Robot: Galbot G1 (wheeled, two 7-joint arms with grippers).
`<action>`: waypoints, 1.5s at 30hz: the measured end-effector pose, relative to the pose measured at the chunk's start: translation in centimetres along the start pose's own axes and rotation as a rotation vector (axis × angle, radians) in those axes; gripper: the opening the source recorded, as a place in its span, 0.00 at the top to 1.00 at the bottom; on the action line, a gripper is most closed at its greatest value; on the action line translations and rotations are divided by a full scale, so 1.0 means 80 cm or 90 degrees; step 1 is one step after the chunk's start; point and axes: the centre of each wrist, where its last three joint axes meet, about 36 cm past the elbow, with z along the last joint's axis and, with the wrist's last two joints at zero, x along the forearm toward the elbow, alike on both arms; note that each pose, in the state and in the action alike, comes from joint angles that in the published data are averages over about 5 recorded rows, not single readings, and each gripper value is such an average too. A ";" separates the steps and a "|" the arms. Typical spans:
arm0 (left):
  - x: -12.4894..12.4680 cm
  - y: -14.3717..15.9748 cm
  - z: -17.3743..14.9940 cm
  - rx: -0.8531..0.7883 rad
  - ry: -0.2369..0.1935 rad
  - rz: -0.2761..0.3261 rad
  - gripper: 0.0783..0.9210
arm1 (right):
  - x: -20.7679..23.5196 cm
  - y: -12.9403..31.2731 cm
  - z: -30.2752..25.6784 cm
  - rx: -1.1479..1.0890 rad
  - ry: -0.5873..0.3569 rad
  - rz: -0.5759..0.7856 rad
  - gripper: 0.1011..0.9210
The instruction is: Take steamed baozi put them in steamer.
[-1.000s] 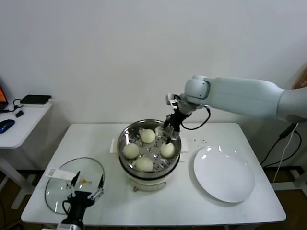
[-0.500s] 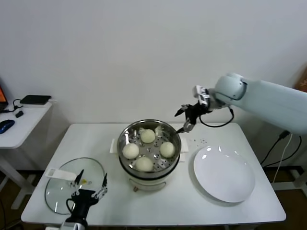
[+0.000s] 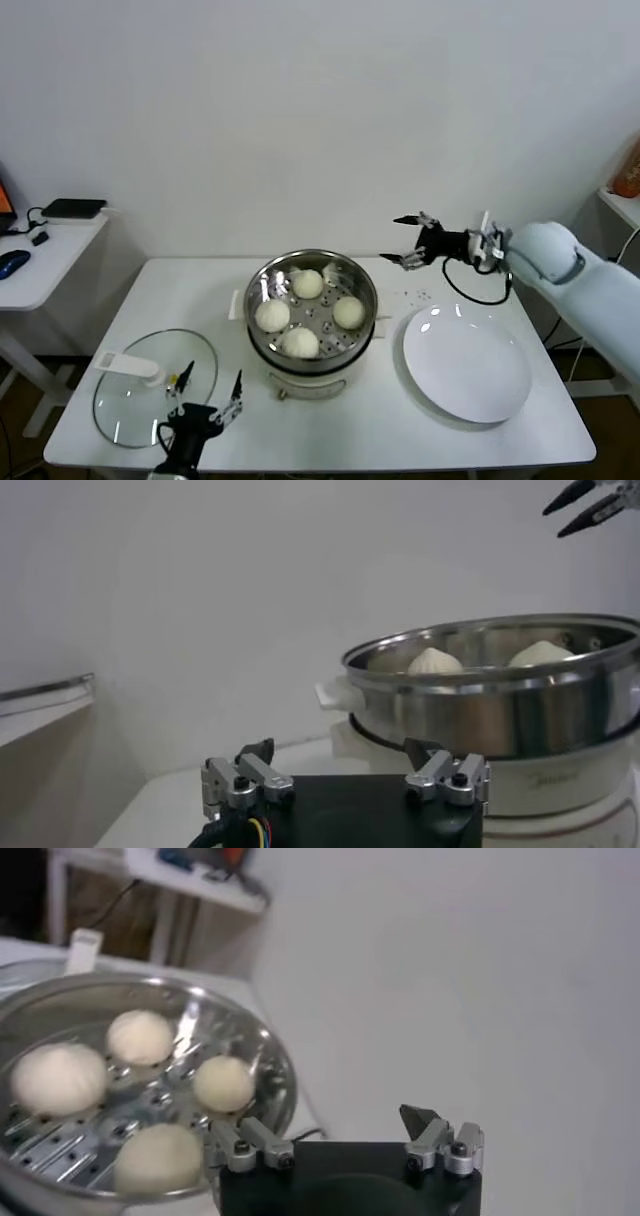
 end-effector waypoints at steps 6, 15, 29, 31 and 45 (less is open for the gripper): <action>0.005 -0.003 0.002 0.004 0.005 -0.002 0.12 | 0.024 0.047 0.040 -0.057 -0.095 0.122 0.12; 0.004 0.005 0.000 0.009 -0.002 -0.019 0.12 | 0.071 0.126 0.106 -0.144 -0.194 0.298 0.12; -0.005 0.019 -0.006 0.014 -0.014 -0.042 0.12 | 0.081 0.310 0.180 -0.297 -0.229 0.411 0.12; -0.005 0.021 -0.007 0.014 -0.015 -0.044 0.12 | 0.082 0.332 0.185 -0.314 -0.229 0.418 0.12; -0.003 0.031 0.000 0.018 -0.016 -0.045 0.12 | 0.091 0.418 0.197 -0.374 -0.232 0.415 0.12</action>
